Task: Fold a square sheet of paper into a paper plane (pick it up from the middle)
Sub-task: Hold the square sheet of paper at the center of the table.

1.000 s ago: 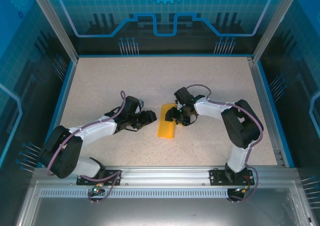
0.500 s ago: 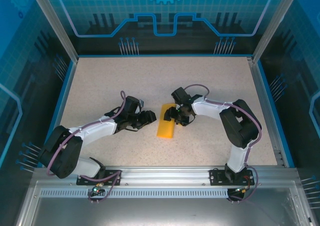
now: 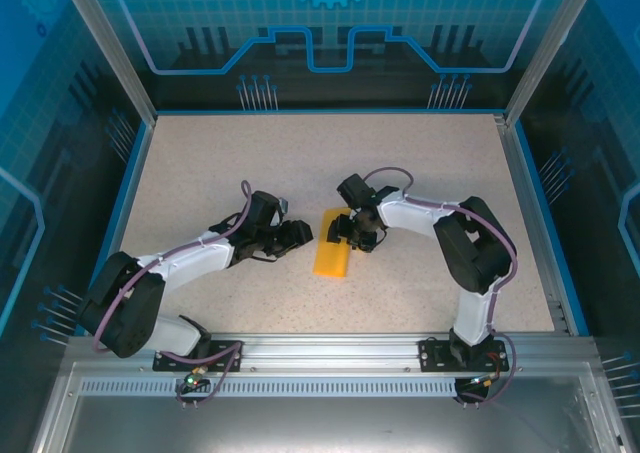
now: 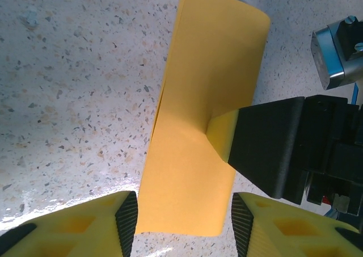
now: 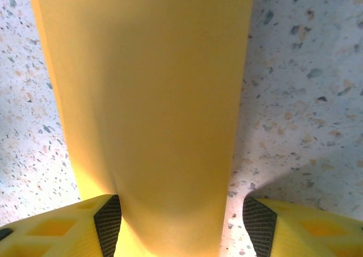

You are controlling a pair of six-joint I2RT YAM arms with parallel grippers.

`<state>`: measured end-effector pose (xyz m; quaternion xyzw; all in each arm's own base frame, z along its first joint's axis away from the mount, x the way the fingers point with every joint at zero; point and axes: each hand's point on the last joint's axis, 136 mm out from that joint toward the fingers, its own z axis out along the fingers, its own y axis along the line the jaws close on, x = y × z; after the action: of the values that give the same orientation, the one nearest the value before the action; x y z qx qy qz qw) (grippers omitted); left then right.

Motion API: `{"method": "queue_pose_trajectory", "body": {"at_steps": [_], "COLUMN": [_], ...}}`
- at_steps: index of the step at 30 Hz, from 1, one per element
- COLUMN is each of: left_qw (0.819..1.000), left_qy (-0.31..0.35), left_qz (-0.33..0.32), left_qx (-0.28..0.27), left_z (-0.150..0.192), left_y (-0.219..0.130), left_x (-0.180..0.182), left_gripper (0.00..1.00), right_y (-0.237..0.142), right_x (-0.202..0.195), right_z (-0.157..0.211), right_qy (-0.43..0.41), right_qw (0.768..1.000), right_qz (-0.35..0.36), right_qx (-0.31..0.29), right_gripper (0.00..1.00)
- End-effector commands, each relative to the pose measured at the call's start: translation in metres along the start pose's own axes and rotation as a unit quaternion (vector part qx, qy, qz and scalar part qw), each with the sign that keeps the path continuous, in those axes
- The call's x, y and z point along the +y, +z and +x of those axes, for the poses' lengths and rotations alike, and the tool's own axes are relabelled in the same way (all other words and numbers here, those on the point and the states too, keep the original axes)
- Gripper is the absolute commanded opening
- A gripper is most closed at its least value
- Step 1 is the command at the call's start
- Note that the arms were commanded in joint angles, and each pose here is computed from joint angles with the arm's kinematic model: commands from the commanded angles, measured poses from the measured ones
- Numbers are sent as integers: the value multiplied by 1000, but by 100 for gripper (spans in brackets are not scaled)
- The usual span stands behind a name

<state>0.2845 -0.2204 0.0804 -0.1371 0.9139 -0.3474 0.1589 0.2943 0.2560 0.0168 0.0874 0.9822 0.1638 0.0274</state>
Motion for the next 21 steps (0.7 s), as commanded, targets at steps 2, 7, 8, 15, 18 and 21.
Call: {"method": "queue_pose_trajectory", "body": {"at_steps": [2, 7, 8, 15, 18, 21], "left_qw": [1000, 1000, 1000, 1000, 1000, 1000], "left_qy": [2, -2, -2, -2, 0, 0], "left_qz": [-2, -6, -6, -4, -2, -3], "left_qx": [2, 6, 6, 8, 9, 11], "left_z": [-5, -5, -5, -5, -5, -5], "left_y": [1, 4, 4, 4, 5, 6], "left_x": [-3, -2, -2, -3, -4, -3], "left_gripper": [49, 48, 48, 47, 46, 43], "right_y": [24, 27, 27, 29, 30, 31], "right_x": [-46, -49, -49, -52, -53, -55], "right_z": [15, 15, 15, 14, 14, 14], "right_qy": [-2, -5, -6, -10, -13, -13], "right_qw": [995, 994, 994, 993, 992, 991], "right_qz": [97, 105, 107, 116, 122, 127], "right_qx": [26, 30, 31, 35, 37, 37], "right_gripper": [64, 65, 65, 66, 66, 66]}}
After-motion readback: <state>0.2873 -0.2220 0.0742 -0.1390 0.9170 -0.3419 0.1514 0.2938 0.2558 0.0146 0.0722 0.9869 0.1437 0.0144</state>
